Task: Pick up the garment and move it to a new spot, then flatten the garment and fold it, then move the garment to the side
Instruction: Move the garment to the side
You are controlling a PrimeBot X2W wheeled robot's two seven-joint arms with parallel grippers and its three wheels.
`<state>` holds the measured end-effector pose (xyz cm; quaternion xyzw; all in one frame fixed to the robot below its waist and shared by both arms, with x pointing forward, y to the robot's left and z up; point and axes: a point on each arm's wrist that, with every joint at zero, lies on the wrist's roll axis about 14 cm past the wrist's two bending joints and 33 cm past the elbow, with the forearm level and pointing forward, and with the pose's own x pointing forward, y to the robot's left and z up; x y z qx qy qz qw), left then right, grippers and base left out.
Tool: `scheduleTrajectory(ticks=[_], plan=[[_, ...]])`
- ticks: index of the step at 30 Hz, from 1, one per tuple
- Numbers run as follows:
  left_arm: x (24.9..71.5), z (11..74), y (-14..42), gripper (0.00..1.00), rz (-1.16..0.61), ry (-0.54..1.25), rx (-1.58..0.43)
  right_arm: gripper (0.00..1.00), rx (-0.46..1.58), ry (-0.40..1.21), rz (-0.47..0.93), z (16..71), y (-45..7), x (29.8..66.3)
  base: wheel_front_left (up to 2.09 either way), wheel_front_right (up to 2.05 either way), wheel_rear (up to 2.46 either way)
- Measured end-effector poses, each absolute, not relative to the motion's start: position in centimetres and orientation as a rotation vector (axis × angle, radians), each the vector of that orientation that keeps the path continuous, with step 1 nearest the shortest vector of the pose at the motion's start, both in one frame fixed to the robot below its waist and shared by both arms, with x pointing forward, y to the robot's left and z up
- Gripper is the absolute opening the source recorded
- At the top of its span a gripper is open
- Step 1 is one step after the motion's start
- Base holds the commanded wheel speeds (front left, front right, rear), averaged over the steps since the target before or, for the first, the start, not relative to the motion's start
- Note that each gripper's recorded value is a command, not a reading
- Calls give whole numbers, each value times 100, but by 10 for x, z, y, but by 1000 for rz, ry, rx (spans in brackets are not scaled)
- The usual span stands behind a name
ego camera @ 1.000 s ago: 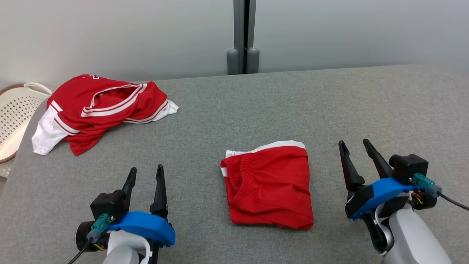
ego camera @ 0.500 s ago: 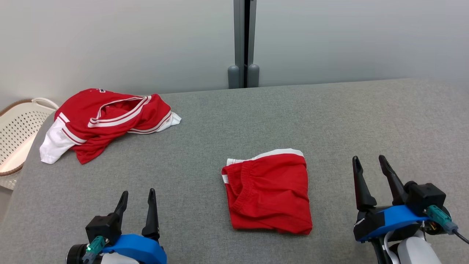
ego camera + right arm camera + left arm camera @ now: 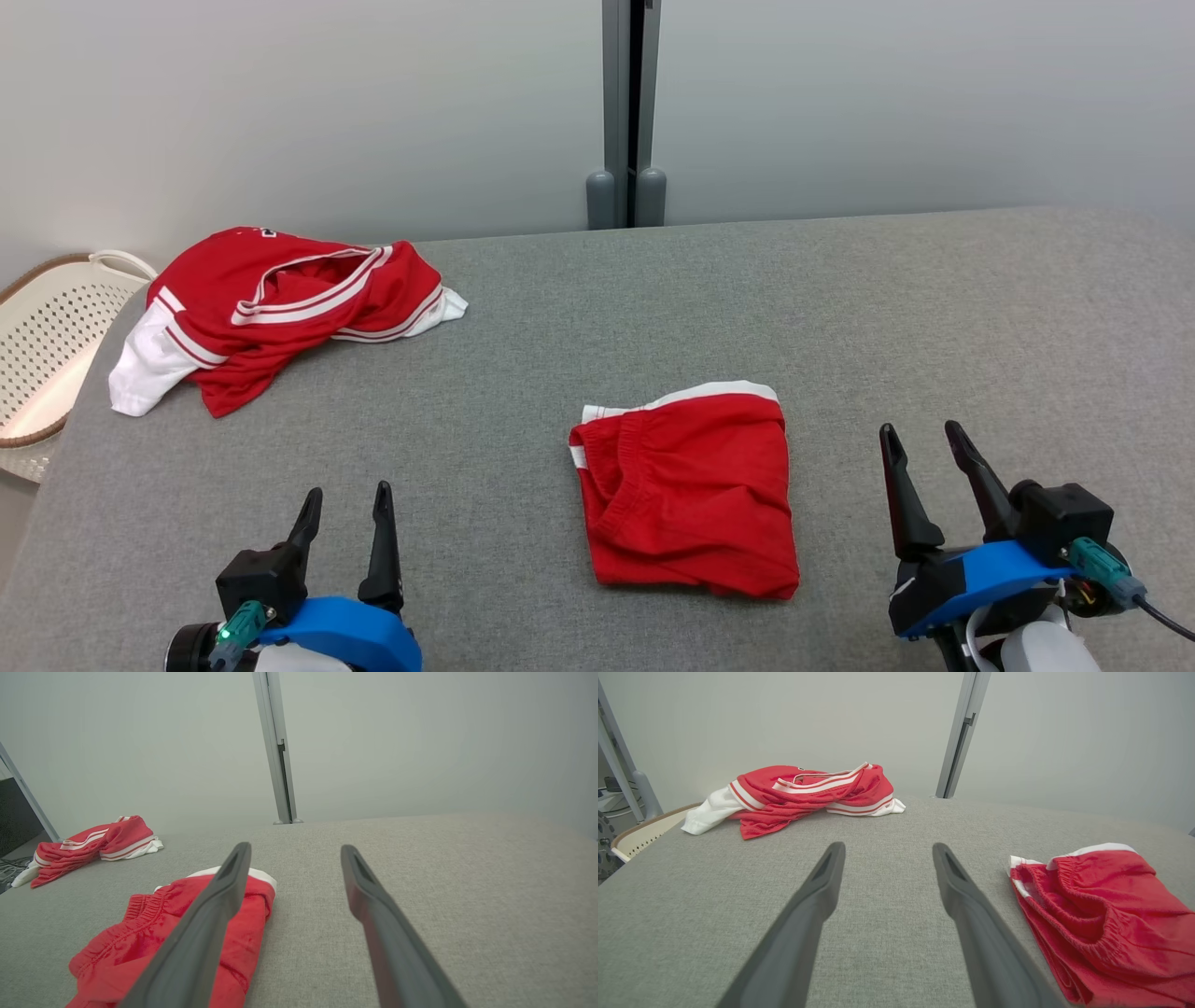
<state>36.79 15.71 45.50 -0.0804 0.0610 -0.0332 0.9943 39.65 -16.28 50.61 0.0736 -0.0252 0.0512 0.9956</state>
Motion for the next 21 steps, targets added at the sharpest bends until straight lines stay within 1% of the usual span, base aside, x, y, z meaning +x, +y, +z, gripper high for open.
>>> scheduleTrajectory(ticks=[10,15,21], plan=[[368,454,159,100,-59,126,-163,100,132,5,106,494,-162,398,0,0,0],[369,453,161,100,-52,129,-161,100,120,90,130,488,-154,413,0,0,0],[375,452,166,100,-36,132,-166,100,140,258,174,471,-138,440,0,0,0]])
